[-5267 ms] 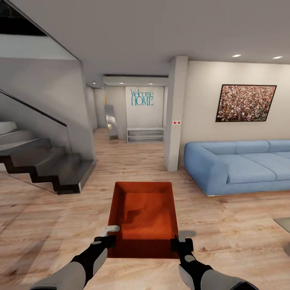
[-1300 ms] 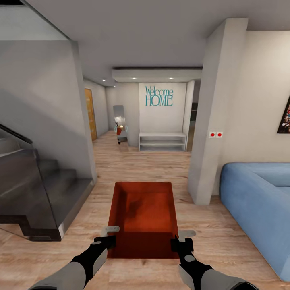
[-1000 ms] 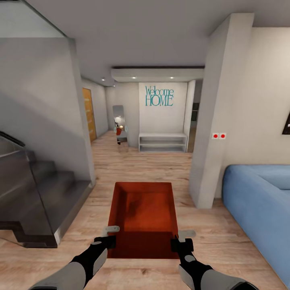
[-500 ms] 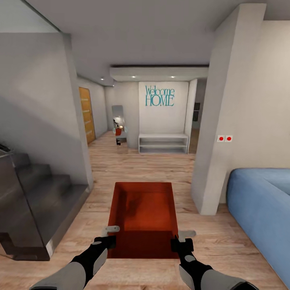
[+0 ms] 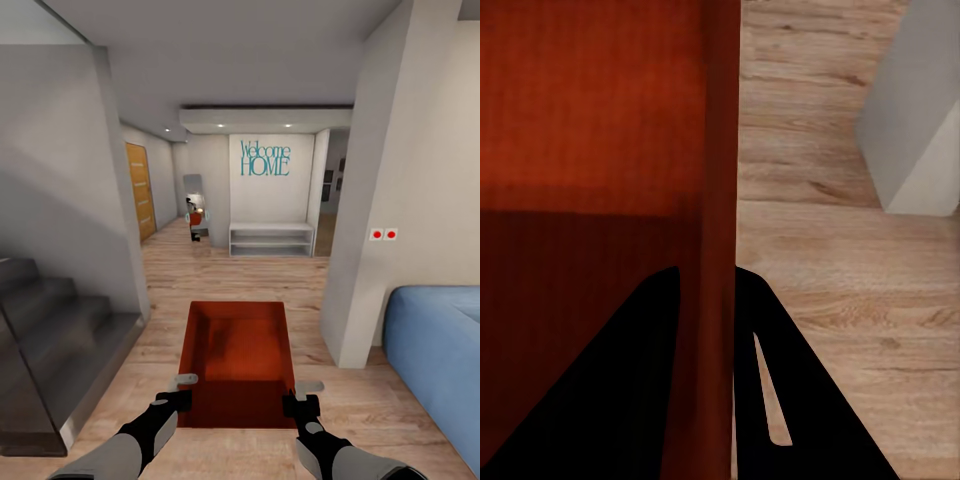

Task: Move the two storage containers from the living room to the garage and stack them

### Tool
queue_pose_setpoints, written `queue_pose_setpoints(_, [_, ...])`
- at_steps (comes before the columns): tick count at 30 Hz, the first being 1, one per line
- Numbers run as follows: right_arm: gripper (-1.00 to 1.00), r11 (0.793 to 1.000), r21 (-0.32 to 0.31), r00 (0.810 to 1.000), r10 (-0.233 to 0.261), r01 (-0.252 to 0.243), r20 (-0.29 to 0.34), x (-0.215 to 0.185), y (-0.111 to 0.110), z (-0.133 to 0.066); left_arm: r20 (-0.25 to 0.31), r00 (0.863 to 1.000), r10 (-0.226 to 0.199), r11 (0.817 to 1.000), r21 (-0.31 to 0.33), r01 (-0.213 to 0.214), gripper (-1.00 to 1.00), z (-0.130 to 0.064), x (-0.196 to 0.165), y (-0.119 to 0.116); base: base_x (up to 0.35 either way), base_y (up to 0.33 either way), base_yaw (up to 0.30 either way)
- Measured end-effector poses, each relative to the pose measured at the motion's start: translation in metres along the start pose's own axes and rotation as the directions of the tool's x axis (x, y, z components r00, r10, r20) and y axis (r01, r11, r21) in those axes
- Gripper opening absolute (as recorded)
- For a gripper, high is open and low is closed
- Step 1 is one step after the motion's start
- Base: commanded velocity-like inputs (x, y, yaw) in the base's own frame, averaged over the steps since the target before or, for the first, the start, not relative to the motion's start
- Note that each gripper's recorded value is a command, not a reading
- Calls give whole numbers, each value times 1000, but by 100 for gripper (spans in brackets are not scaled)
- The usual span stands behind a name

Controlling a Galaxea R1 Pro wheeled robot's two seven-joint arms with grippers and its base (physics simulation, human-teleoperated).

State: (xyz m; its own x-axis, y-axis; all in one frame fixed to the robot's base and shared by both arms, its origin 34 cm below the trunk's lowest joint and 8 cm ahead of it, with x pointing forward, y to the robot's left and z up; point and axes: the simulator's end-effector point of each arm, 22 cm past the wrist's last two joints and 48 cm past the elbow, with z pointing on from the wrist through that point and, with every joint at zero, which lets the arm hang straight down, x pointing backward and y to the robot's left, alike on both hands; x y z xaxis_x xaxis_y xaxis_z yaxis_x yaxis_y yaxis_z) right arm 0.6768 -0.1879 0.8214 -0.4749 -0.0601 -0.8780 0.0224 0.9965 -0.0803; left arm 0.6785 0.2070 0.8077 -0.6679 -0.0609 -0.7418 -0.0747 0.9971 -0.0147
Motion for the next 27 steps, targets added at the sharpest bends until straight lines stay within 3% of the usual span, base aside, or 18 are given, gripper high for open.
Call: queue_pose_setpoints(27, [-100, 1000, 0, 1000, -1, 1, 1, 0, -1, 0, 0, 1000, 0, 1000, 0, 0, -100, 0, 0, -1, 322, 0, 0])
